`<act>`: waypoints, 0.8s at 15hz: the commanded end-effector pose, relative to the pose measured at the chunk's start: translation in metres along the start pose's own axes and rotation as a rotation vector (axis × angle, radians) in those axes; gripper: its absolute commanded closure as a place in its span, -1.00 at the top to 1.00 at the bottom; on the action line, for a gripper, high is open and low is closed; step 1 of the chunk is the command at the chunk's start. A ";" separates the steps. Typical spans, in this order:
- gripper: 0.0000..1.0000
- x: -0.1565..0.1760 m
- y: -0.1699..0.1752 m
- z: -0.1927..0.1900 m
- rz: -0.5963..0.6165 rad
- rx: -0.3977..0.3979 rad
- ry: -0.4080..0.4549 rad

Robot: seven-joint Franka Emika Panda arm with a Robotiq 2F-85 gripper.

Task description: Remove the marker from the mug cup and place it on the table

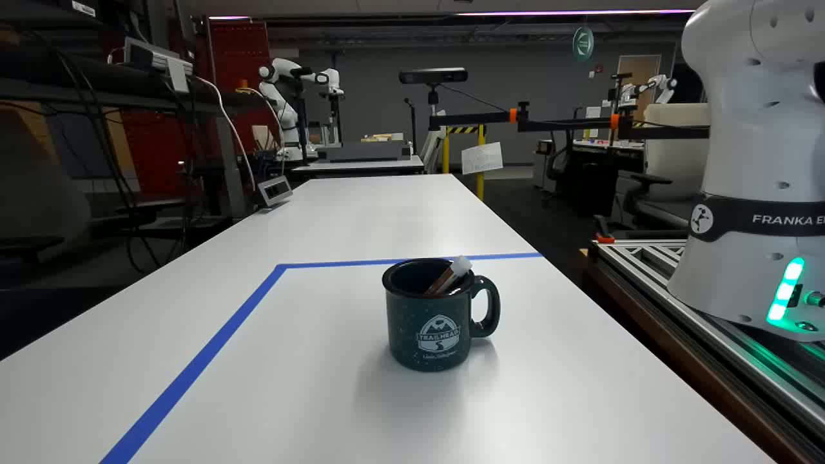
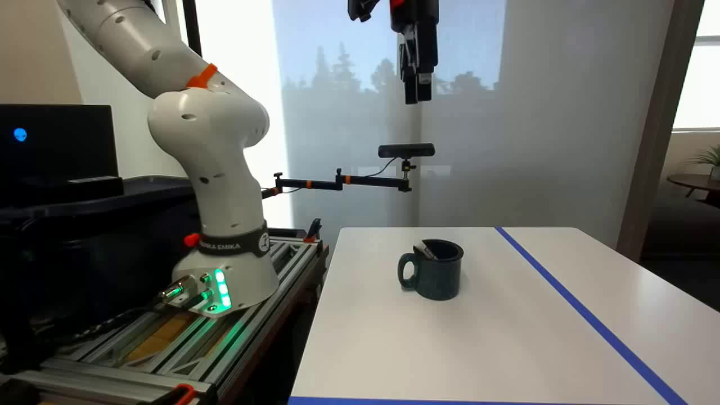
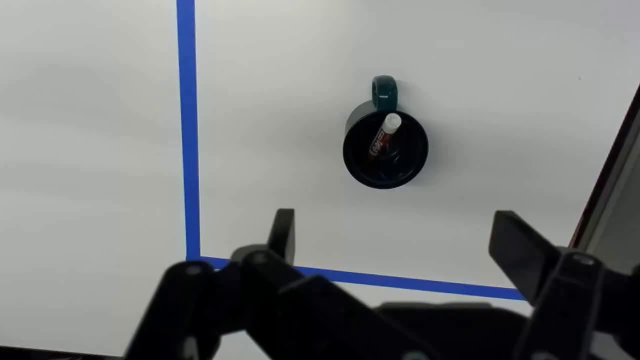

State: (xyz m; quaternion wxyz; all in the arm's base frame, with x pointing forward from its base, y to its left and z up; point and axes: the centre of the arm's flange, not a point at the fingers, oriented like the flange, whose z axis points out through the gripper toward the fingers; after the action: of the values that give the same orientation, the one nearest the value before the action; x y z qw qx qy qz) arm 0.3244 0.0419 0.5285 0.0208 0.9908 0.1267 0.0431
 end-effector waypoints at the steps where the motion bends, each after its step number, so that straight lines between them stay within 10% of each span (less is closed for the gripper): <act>1: 1.00 0.000 0.000 0.000 0.000 0.000 0.001; 12: 1.00 0.031 0.006 0.025 0.050 0.046 -0.069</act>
State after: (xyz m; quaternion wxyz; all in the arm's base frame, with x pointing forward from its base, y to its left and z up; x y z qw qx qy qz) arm 0.3325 0.0414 0.5167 0.0179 0.9925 0.1184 0.0254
